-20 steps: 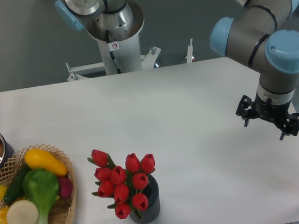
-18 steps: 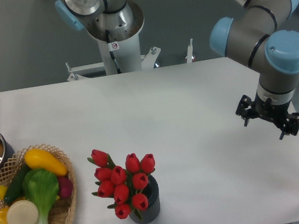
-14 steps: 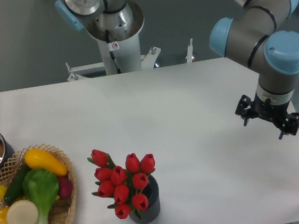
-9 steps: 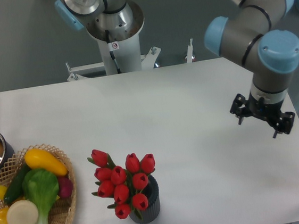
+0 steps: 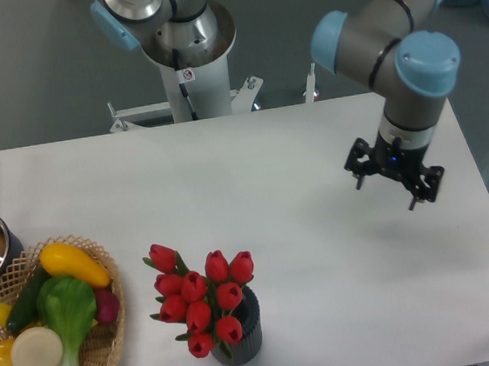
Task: Pick up the flowers from the vase
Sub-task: 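Move the open gripper toward the red tulips in the black vase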
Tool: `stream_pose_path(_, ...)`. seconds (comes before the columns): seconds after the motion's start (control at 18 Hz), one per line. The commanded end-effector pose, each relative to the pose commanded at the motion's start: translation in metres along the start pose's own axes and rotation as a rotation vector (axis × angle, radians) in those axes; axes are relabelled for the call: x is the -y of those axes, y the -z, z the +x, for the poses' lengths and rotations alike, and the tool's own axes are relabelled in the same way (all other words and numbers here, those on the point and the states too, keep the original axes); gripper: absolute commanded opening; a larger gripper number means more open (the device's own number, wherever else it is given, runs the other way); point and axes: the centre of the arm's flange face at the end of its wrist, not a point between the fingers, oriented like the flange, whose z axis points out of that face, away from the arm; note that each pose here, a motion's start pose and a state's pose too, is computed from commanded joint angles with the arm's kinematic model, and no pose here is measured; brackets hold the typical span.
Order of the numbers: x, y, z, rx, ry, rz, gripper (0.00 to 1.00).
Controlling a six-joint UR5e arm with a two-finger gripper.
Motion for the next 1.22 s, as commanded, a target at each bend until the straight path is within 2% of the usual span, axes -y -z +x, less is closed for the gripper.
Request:
stream_pose_path(0.28,0.017,0.018,0.008,-0.022,0.003,0.219,1.00)
stream_pose_path(0.44,0.021,0.030,0.015,-0.009,-0.002,0.233,1.00)
stream_pose_path(0.67,0.032,0.036,0.030,-0.021,0.080,0.257,1.00)
stream_pose_path(0.83,0.050,0.035,0.042,-0.029,0.042,0.289,1.00)
stream_pose_path(1.0,0.076,0.031,0.057,-0.077,0.008,0.405,1.00)
stream_pose_path(1.22,0.111,0.022,0.079,-0.046,-0.080,0.438,1.00)
